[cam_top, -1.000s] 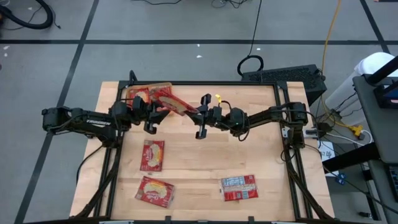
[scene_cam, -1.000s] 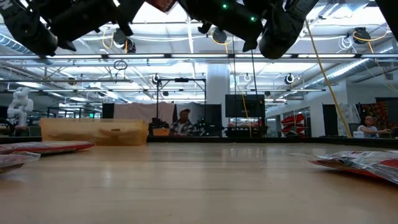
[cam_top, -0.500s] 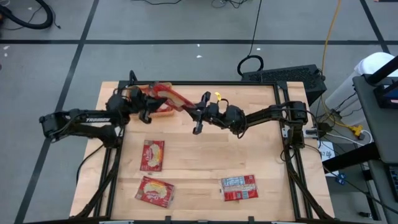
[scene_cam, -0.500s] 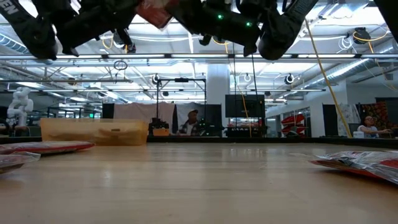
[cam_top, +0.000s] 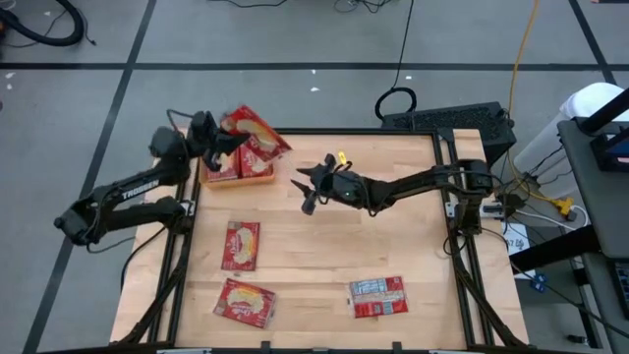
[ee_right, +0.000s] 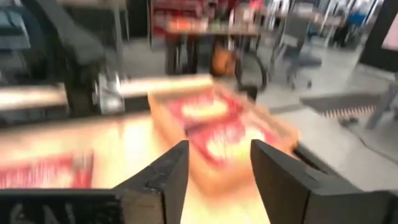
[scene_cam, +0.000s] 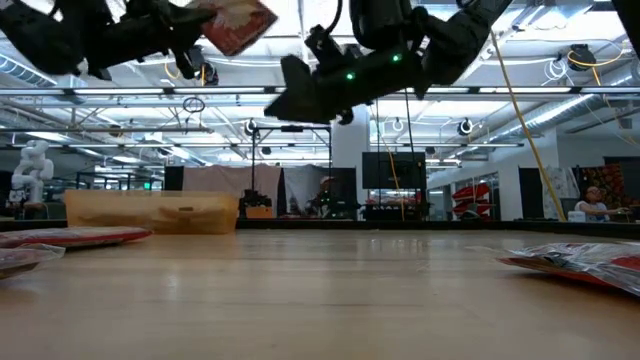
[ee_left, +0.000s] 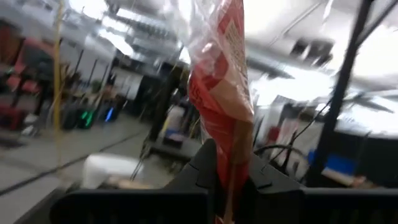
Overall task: Sort popcorn bags into baskets
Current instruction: Put the red popcorn bag into the orange bin
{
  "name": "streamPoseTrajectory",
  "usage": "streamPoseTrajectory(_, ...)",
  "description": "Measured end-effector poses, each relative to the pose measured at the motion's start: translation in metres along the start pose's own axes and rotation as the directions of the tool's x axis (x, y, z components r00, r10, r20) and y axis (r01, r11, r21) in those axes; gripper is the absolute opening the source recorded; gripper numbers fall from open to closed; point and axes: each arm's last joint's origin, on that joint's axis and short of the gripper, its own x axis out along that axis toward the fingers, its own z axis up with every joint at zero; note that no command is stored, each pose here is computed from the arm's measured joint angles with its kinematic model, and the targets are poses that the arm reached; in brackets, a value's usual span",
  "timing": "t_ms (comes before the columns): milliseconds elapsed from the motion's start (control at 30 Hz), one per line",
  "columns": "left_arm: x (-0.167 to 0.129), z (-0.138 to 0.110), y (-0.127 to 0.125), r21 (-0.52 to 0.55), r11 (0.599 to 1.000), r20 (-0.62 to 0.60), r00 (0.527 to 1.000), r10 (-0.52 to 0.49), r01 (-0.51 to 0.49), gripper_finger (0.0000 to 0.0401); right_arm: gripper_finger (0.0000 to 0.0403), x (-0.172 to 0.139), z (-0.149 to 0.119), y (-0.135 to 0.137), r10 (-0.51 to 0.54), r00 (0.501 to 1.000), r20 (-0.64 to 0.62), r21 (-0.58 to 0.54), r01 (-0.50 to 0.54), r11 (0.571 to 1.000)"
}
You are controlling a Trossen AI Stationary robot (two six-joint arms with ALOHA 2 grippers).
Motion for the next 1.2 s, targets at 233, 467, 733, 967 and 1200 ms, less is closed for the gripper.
streamPoseTrajectory(233, 0.001, 0.023, 0.022, 0.032, 0.979, -0.243, 0.948, 0.204, -0.203, 0.0020, 0.0173, -0.026, -0.002, -0.008, -0.005, 0.946, -0.324, -0.113, -0.033, 0.993)
streamPoseTrajectory(467, -0.012, 0.014, 0.033, 0.133, 0.887, -0.391, 0.798, 0.457, -0.443, 0.0023, 0.0165, -0.061, -0.016, -0.015, 0.025, 0.920, -0.390, -0.089, -0.065, 0.994)
streamPoseTrajectory(733, -0.022, -0.002, 0.035, 0.168, 0.793, -0.510, 0.637, 0.579, -0.586, 0.0024, 0.0165, -0.100, -0.023, -0.030, 0.042, 0.975, -0.217, -0.046, -0.053, 0.998)
streamPoseTrajectory(967, -0.030, -0.005, 0.033, 0.120, 0.744, -0.546, 0.582, 0.602, -0.657, 0.0025, 0.0165, -0.128, -0.036, -0.040, 0.049, 0.997, -0.066, -0.055, -0.052, 0.997)
streamPoseTrajectory(1200, -0.038, -0.013, 0.032, 0.151, 0.672, -0.619, 0.461, 0.636, -0.725, 0.0026, 0.0164, -0.140, -0.048, -0.045, 0.049, 0.997, -0.058, -0.048, -0.052, 0.997)
